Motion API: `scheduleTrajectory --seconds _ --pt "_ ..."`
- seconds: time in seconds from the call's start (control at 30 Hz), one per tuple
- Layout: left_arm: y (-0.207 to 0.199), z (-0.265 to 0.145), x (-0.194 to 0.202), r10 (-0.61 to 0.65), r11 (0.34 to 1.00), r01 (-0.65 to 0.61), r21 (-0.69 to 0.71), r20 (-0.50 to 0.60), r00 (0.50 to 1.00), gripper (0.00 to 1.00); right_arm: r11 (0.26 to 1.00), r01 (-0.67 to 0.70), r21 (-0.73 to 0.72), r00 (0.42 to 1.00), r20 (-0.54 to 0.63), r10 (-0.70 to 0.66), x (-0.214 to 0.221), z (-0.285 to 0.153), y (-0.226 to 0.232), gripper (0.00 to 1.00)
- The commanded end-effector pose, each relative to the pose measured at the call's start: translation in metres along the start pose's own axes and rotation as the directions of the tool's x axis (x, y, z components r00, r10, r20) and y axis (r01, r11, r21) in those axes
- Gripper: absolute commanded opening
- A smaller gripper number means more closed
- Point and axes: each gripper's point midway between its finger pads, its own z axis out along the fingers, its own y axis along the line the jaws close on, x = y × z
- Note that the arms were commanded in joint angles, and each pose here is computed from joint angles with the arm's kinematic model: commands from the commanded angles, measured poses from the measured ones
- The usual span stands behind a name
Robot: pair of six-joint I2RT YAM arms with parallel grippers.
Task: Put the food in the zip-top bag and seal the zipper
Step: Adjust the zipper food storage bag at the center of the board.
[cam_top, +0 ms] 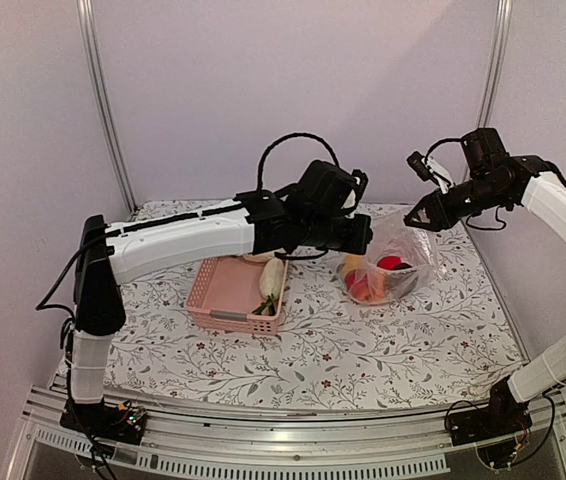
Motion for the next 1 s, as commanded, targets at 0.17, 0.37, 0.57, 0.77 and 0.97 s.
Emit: scheduleTrajectory --seconds 0.17,0.37,0.57,0.77,0.97 --pt "0.009 -0.021 -0.028 0.019 0.998 -0.013 -0.064 0.104 0.994 0.0 0.989 -0.05 0.138 0.99 -0.122 0.067 0.039 -0.008 -0.013 0.33" --pt "0.013 -0.024 -0.034 0.04 0.996 -0.029 -0.086 0.128 0.991 0.0 0.986 -0.039 0.164 0.991 -0.12 0.059 0.039 -0.018 -0.012 0.09" --pt "0.027 -0.008 -0.069 0.072 0.991 -0.043 -0.129 0.23 0.971 0.0 0.937 -0.021 0.35 0.995 -0.081 0.052 0.013 -0.036 -0.056 0.01" --pt "0.015 0.009 -0.132 0.096 0.995 -0.083 -0.048 0.395 0.914 0.0 0.837 -0.044 0.546 0.999 0.015 0.043 -0.037 -0.058 -0.115 0.0" --pt "0.014 0.021 -0.101 0.101 0.994 -0.108 0.0 0.372 0.923 0.05 0.942 0.003 0.337 1.0 -0.002 -0.002 -0.012 -0.022 -0.078 0.0"
